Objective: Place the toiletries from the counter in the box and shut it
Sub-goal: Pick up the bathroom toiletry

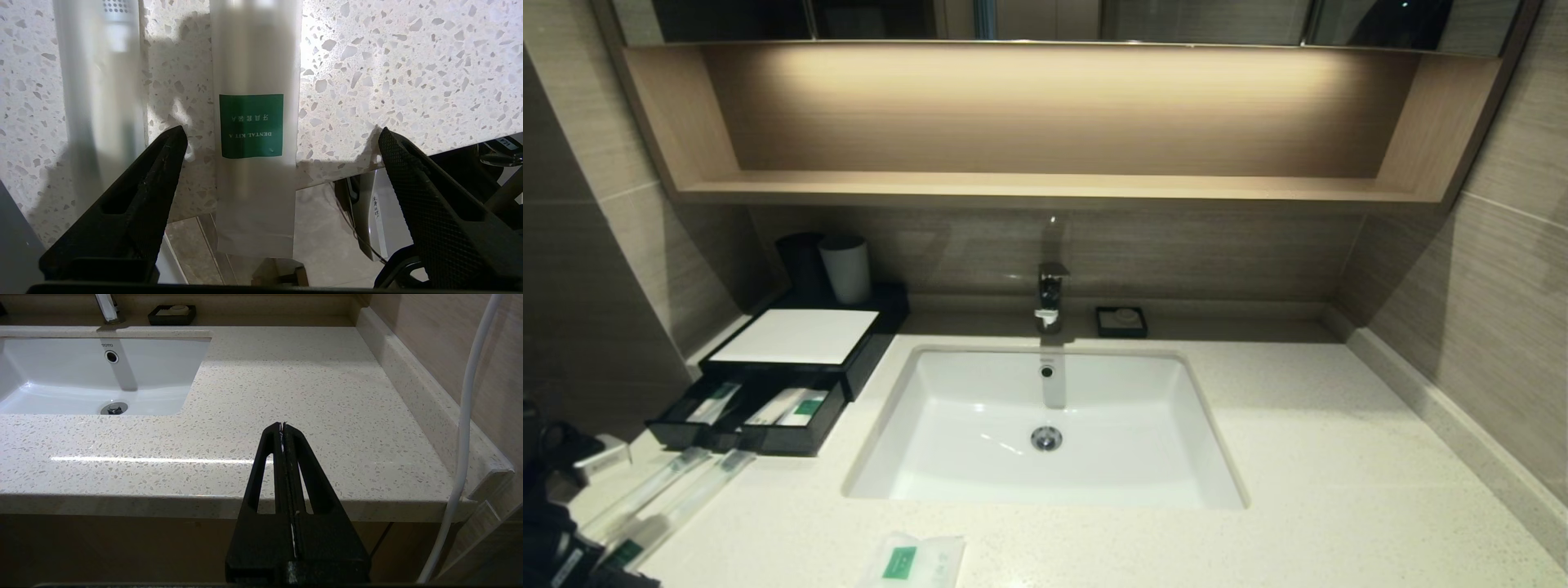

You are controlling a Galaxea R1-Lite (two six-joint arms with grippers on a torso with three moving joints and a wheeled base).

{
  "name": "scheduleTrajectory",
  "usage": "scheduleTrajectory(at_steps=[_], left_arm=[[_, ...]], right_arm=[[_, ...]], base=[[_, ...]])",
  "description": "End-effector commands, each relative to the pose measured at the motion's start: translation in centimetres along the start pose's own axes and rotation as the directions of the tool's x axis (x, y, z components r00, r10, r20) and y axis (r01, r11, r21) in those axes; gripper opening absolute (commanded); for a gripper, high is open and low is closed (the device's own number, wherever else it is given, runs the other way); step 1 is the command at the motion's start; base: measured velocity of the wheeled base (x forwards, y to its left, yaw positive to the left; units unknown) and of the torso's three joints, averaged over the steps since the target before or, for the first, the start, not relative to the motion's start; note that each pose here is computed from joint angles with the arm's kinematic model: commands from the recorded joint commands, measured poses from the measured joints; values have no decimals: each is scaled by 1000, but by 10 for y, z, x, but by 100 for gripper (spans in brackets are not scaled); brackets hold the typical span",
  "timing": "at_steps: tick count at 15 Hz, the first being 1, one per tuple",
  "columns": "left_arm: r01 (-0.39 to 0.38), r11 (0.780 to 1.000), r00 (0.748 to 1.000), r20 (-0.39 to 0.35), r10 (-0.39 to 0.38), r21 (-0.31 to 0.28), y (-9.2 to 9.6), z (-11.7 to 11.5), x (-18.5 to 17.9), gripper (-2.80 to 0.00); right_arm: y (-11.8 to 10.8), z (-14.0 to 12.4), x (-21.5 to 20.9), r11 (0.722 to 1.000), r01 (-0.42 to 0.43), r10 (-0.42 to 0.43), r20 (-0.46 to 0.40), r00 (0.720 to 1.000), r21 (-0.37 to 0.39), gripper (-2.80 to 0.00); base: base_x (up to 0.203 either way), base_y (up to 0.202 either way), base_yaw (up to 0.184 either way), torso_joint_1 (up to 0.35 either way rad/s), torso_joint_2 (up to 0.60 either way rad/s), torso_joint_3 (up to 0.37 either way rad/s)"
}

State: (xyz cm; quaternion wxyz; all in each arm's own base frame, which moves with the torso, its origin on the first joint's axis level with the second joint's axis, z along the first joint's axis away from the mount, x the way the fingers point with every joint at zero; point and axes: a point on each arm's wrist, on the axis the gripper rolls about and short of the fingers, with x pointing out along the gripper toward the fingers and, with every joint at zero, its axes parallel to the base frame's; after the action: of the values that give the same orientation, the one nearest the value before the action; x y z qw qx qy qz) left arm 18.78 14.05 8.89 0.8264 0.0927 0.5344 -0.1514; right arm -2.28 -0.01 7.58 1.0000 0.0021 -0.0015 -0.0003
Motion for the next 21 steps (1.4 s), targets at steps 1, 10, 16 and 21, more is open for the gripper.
scheduleTrajectory(at_steps=[1,10,16,21], left_arm=[[3,1000,1000,-2,-3,3,0,0,1,0],[-5,1000,1000,1,5,5,1,0,2,0],[-7,1000,1000,2,7,1,-1,-3,6,-280],[-13,1000,1000,6,13,4,-2,-3,4,-280]], right_arm=[[0,0,0,1000,-1,1,-1,1000,0,-280],[0,0,0,1000,-1,1,-1,1000,0,-280],[0,0,0,1000,-1,1,-1,1000,0,-280],[0,0,0,1000,-1,1,-1,1000,0,-280]], base=[[0,0,0,0,0,0],[0,0,0,0,0,0],[0,0,0,0,0,0],[0,0,0,0,0,0]])
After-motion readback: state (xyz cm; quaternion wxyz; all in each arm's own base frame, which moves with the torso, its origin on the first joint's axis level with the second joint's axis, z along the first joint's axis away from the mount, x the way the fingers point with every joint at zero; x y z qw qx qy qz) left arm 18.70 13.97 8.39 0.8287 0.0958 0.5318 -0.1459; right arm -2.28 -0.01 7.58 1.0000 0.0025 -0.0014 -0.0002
